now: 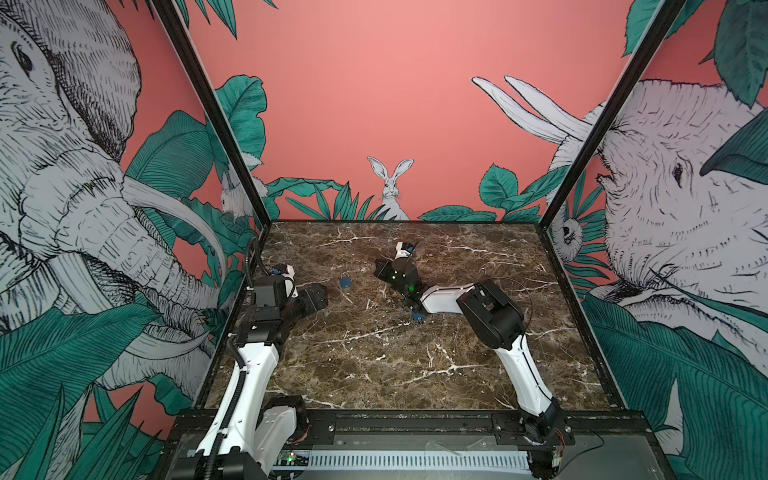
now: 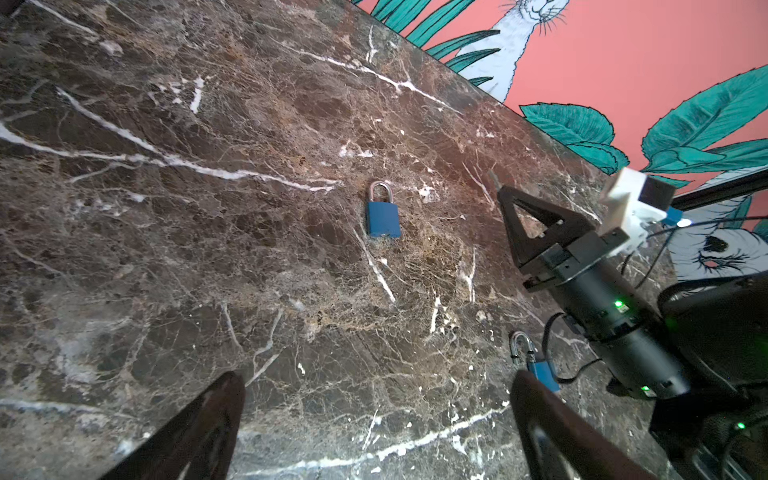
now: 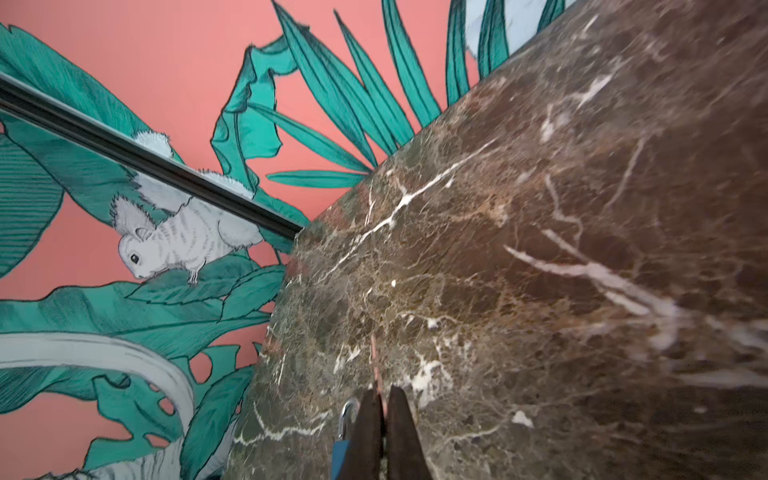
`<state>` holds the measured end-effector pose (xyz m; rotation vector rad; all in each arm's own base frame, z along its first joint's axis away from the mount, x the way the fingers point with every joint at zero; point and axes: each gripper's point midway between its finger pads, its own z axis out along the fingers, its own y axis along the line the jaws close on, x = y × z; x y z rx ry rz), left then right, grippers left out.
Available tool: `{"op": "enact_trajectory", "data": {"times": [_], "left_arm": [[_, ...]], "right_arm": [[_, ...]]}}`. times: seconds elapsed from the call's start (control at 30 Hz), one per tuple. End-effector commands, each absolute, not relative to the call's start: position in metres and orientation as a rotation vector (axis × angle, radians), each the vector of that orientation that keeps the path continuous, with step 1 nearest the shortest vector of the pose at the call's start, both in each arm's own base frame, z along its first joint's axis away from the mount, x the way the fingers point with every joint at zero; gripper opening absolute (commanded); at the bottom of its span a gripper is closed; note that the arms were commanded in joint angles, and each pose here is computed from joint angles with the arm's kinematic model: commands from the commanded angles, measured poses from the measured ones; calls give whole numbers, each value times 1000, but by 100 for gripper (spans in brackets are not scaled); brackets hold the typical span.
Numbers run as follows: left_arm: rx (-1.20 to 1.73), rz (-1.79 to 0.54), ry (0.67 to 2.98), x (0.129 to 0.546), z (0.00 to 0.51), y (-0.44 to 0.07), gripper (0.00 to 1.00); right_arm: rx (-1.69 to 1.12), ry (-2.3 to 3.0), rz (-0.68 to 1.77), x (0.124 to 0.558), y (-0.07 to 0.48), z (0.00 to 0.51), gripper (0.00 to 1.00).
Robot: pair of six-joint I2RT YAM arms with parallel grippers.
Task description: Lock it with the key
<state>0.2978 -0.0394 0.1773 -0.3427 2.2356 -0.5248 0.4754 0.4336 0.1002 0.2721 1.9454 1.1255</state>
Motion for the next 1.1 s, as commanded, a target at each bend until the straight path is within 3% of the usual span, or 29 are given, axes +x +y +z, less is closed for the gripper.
{"op": "enact_trajectory", "data": {"times": [0.0, 0.57, 1.07], "left_arm": [[-357, -633, 2213, 298, 180, -50, 99], [-372, -784, 2108, 295, 185, -64, 99], [-367, -728, 2102, 280, 191, -58, 99]], "right_arm": [[272, 1955, 1255, 467, 456, 99, 0], [217, 2070, 1208, 453, 491, 63, 0], [198, 2132, 1087, 445, 499, 45, 1]]}}
